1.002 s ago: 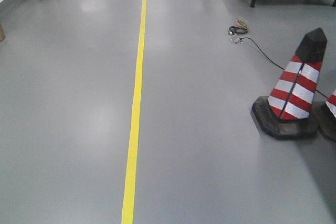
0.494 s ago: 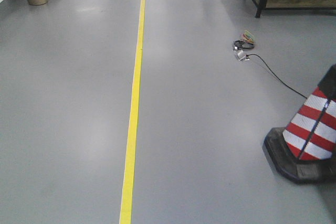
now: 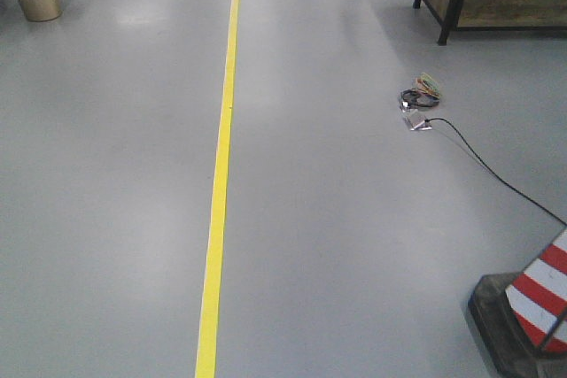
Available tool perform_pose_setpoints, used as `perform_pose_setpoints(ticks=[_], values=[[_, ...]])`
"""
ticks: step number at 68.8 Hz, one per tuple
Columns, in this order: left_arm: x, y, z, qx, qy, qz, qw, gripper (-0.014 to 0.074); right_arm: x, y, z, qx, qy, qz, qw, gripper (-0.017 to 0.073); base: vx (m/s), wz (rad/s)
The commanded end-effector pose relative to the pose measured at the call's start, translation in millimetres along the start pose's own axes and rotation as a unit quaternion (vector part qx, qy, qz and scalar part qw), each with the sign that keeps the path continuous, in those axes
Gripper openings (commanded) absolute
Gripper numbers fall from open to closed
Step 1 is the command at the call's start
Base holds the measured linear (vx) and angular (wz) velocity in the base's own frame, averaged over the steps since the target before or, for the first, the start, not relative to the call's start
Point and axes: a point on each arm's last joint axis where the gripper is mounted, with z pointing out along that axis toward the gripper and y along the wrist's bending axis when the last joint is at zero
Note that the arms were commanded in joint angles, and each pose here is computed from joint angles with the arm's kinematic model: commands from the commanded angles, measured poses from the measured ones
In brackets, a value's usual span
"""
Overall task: Move and align brake pads A on conveyor
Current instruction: 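Drive along the yellow floor line past the striped cones, then turn toward the conveyor belt and approach it, holding both pads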
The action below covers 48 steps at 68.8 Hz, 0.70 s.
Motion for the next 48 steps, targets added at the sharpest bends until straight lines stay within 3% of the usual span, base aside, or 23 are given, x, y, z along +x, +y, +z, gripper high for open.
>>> perform_pose_setpoints(ticks=[1, 26, 48], values=[[-16.1, -3.3, -4.0, 0.016, -0.055, 0.003, 0.998, -0.0006, -18.4, 1.6, -2.1, -0.007, -0.059, -0.009, 0.998, -0.0004, 0.54, -0.02], [-16.1, -3.3, -4.0, 0.016, -0.055, 0.003, 0.998, -0.0006, -18.4, 1.6, -2.1, -0.007, -0.059, -0.009, 0.998, -0.0004, 0.48, -0.15], [-16.1, -3.3, -4.0, 0.016, -0.055, 0.003, 0.998, -0.0006, -18.4, 1.6, -2.1, -0.007, -0.059, -0.009, 0.998, -0.0004, 0.33, -0.71]])
